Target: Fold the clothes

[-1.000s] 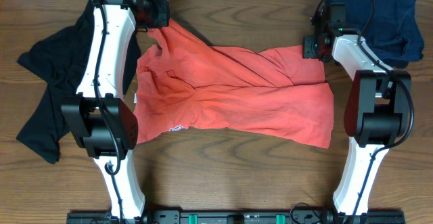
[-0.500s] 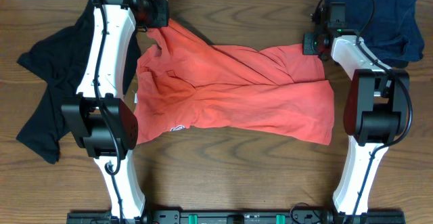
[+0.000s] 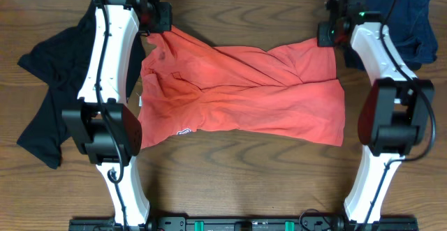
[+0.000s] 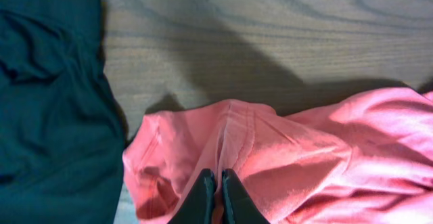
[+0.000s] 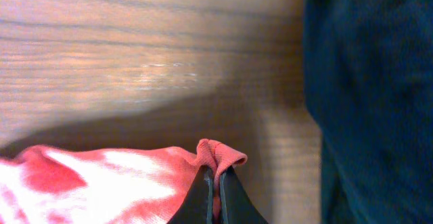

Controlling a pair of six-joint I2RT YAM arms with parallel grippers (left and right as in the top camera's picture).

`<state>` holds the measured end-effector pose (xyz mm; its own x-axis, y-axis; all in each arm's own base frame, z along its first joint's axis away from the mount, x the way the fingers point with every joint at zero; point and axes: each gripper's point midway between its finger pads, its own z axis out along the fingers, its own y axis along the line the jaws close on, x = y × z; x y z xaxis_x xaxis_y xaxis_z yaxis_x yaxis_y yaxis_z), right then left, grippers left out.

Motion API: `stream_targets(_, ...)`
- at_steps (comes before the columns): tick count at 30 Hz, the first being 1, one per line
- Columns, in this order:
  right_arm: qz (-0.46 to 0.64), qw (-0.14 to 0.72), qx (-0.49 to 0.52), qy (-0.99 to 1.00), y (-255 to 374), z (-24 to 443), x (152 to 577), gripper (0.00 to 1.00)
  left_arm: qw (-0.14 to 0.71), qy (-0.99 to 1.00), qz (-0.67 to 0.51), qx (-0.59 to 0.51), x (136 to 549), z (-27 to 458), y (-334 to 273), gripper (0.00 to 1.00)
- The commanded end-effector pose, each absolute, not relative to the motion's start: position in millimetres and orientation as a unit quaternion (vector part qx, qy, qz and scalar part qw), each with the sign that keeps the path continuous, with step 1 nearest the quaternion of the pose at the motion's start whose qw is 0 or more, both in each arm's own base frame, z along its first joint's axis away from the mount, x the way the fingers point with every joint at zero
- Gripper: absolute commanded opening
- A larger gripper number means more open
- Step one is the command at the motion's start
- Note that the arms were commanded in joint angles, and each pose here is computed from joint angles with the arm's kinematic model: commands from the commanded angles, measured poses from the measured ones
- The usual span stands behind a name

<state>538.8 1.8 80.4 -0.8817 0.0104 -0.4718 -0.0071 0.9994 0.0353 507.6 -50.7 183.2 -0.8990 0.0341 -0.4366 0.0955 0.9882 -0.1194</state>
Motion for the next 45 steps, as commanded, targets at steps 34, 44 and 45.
stream_targets(34,0.119,0.041,-0.011,0.992,16.0,141.6,395.2,0.01,-0.041,0.998,-0.053,0.012,358.7,177.6,-38.6,0.06)
stream_targets(44,0.119,-0.017,0.005,0.993,9.3,132.7,367.8,0.01,-0.124,0.991,-0.049,0.008,328.9,111.8,-37.2,0.06)
stream_targets(45,0.119,-0.022,0.008,0.993,8.4,130.0,365.4,0.01,-0.131,0.990,-0.049,0.008,325.5,105.6,-37.0,0.06)
